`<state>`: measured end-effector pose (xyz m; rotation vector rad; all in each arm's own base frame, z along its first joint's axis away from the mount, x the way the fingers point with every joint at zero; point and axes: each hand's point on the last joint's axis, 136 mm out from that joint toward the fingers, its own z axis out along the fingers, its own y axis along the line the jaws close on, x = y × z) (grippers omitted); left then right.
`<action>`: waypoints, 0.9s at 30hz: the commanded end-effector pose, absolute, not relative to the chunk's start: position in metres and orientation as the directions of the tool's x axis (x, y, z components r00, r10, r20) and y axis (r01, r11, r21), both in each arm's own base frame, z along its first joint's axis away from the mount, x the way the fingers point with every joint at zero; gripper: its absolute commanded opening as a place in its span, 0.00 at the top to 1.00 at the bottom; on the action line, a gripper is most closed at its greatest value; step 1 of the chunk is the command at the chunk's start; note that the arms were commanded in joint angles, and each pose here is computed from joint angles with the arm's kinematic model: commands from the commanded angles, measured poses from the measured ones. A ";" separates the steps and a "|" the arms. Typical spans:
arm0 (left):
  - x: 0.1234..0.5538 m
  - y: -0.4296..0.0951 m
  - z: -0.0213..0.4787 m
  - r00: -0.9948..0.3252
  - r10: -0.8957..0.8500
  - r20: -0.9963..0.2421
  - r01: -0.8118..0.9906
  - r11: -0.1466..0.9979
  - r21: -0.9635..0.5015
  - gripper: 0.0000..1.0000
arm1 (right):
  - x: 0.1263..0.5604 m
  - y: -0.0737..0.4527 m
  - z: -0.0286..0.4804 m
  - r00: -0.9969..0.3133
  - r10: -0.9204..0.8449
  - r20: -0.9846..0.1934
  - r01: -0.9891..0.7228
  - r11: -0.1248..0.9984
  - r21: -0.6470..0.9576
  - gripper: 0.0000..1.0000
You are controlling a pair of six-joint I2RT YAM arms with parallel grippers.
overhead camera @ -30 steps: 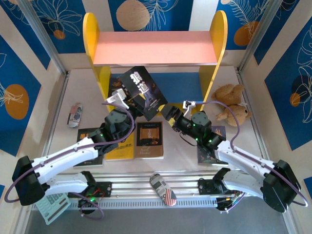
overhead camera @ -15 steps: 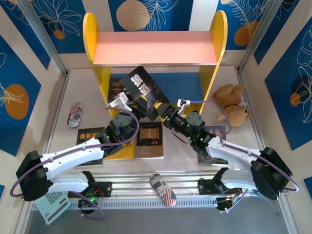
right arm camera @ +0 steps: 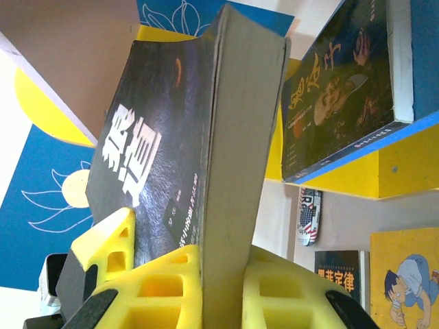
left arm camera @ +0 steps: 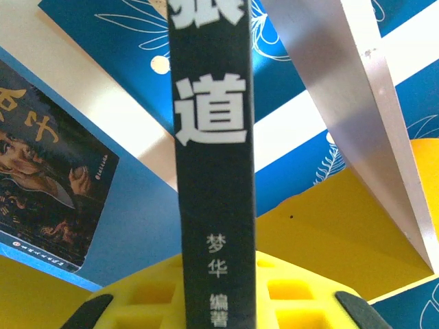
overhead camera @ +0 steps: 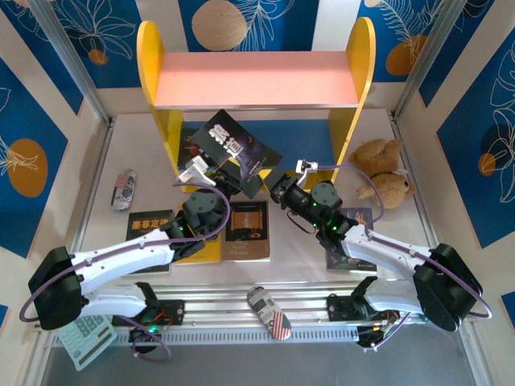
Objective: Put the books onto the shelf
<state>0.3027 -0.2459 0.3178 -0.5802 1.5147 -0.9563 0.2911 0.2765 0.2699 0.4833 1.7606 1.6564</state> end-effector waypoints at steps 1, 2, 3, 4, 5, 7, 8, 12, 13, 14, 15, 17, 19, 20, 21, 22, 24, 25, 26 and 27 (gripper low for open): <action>0.298 -0.247 0.331 -0.172 -0.833 -0.526 0.185 0.497 -0.848 0.89 | 0.294 0.265 0.285 -0.676 0.682 -0.278 -0.240 0.154 0.959 0.97; 0.298 -0.246 0.330 -0.171 -0.830 -0.530 0.179 0.503 -0.846 0.83 | 0.294 0.264 0.285 -0.675 0.681 -0.286 -0.244 0.159 0.957 0.97; 0.298 -0.245 0.330 -0.169 -0.826 -0.538 0.176 0.512 -0.841 0.79 | 0.294 0.262 0.287 -0.671 0.679 -0.298 -0.256 0.165 0.953 0.99; 0.298 -0.244 0.329 -0.166 -0.821 -0.546 0.171 0.522 -0.836 0.75 | 0.295 0.260 0.290 -0.668 0.677 -0.309 -0.268 0.168 0.949 1.00; 0.298 -0.242 0.329 -0.162 -0.816 -0.554 0.165 0.531 -0.831 0.72 | 0.295 0.259 0.293 -0.668 0.673 -0.319 -0.281 0.169 0.945 1.00; 0.296 -0.237 0.329 -0.155 -0.803 -0.576 0.157 0.555 -0.817 0.66 | 0.296 0.259 0.303 -0.667 0.663 -0.341 -0.316 0.162 0.935 1.00; 0.296 -0.235 0.328 -0.153 -0.794 -0.588 0.148 0.570 -0.808 0.64 | 0.296 0.260 0.308 -0.667 0.657 -0.351 -0.333 0.159 0.930 1.00; 0.292 -0.221 0.325 -0.141 -0.767 -0.626 0.111 0.616 -0.780 0.56 | 0.297 0.264 0.325 -0.661 0.631 -0.405 -0.393 0.169 0.904 1.00; 0.291 -0.216 0.324 -0.137 -0.760 -0.635 0.098 0.627 -0.772 0.56 | 0.298 0.264 0.327 -0.658 0.626 -0.417 -0.402 0.176 0.899 1.00; 0.289 -0.212 0.324 -0.132 -0.753 -0.645 0.087 0.639 -0.764 0.56 | 0.299 0.264 0.329 -0.657 0.623 -0.424 -0.408 0.179 0.895 1.00; 0.287 -0.207 0.323 -0.127 -0.746 -0.654 0.077 0.650 -0.756 0.55 | 0.300 0.263 0.331 -0.654 0.619 -0.435 -0.416 0.185 0.890 1.00; 0.284 -0.198 0.324 -0.118 -0.722 -0.682 0.061 0.680 -0.731 0.55 | 0.304 0.262 0.333 -0.653 0.613 -0.445 -0.423 0.192 0.885 1.00; 0.281 -0.187 0.326 -0.117 -0.687 -0.717 0.037 0.718 -0.695 0.54 | 0.308 0.261 0.335 -0.652 0.603 -0.460 -0.431 0.205 0.879 1.00; 0.280 -0.183 0.327 -0.119 -0.671 -0.732 0.026 0.735 -0.678 0.54 | 0.310 0.261 0.335 -0.650 0.600 -0.467 -0.433 0.213 0.876 1.00; 0.278 -0.179 0.328 -0.125 -0.650 -0.749 0.017 0.754 -0.657 0.54 | 0.311 0.262 0.335 -0.650 0.592 -0.477 -0.438 0.222 0.871 1.00; 0.277 -0.175 0.330 -0.129 -0.635 -0.762 0.011 0.767 -0.641 0.54 | 0.313 0.262 0.335 -0.650 0.584 -0.486 -0.441 0.231 0.867 1.00; 0.275 -0.171 0.333 -0.149 -0.610 -0.778 0.014 0.786 -0.619 0.54 | 0.316 0.264 0.335 -0.652 0.568 -0.502 -0.447 0.246 0.860 1.00; 0.274 -0.170 0.336 -0.162 -0.594 -0.788 0.022 0.796 -0.605 0.54 | 0.317 0.266 0.336 -0.652 0.559 -0.512 -0.454 0.253 0.854 1.00; 0.273 -0.169 0.337 -0.173 -0.577 -0.798 0.022 0.808 -0.589 0.54 | 0.319 0.267 0.335 -0.652 0.553 -0.518 -0.453 0.263 0.852 1.00; 0.272 -0.168 0.338 -0.189 -0.553 -0.812 0.022 0.824 -0.566 0.54 | 0.321 0.268 0.335 -0.651 0.547 -0.527 -0.457 0.271 0.847 1.00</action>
